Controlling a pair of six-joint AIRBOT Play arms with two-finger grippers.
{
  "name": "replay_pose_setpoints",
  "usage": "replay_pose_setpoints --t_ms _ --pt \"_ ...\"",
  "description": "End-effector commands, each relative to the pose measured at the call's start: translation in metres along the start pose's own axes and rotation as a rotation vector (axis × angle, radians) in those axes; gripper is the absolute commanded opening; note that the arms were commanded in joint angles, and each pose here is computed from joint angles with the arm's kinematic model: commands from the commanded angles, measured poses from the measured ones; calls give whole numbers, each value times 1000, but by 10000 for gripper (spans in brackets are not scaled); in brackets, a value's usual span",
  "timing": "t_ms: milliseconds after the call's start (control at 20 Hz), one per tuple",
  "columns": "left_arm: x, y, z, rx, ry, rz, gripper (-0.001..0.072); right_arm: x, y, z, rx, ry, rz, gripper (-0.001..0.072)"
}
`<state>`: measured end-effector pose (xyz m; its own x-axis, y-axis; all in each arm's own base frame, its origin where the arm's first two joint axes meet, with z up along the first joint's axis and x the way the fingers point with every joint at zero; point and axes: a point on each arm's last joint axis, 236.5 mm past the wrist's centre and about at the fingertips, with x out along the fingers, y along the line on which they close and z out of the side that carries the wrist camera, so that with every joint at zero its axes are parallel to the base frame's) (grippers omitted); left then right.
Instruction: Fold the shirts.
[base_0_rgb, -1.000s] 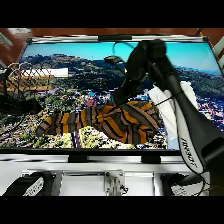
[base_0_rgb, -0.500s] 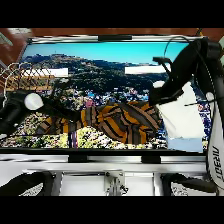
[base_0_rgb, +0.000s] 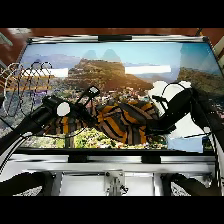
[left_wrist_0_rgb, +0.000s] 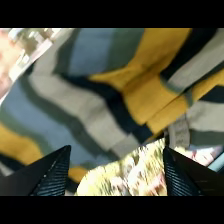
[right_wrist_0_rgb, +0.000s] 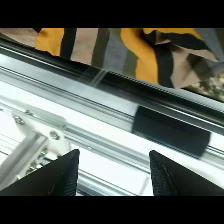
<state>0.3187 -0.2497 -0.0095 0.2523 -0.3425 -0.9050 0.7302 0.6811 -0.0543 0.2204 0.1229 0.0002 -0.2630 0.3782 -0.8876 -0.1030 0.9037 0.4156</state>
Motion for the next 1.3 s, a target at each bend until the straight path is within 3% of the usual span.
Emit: replay_pose_setpoints --t_ms 0,50,100,150,200,350,450,750,900,1150,1200,1250 --pt "20 -10 7 52 -14 -16 673 22 7 4 20 -37 71 544" --pt "27 -10 6 52 -6 -17 662 27 5 5 28 -43 72 544" --pt "32 -10 3 49 7 -19 507 31 6 5 39 -37 87 544" --pt "35 -8 1 46 16 -18 168 35 10 5 46 -36 111 544" --pt "35 -6 1 42 14 -15 43 38 15 6 49 -40 131 544" --pt "20 7 5 16 2 -2 41 59 34 9 -77 -49 85 544" --pt "1 18 7 -22 -24 15 41 80 63 15 -263 -89 45 625" --pt "-27 36 0 -171 -39 14 40 144 96 8 -760 -117 -265 625" --pt "-27 35 -2 -172 -32 11 41 132 93 46 -798 -284 -409 625" --pt "-27 34 -1 -220 -36 2 41 145 95 71 -829 -351 -427 621" --pt "-27 34 -1 -220 -36 2 41 147 87 75 -821 -345 -459 533" --pt "-27 34 -1 -220 -36 2 41 143 81 80 -803 -360 -495 267"
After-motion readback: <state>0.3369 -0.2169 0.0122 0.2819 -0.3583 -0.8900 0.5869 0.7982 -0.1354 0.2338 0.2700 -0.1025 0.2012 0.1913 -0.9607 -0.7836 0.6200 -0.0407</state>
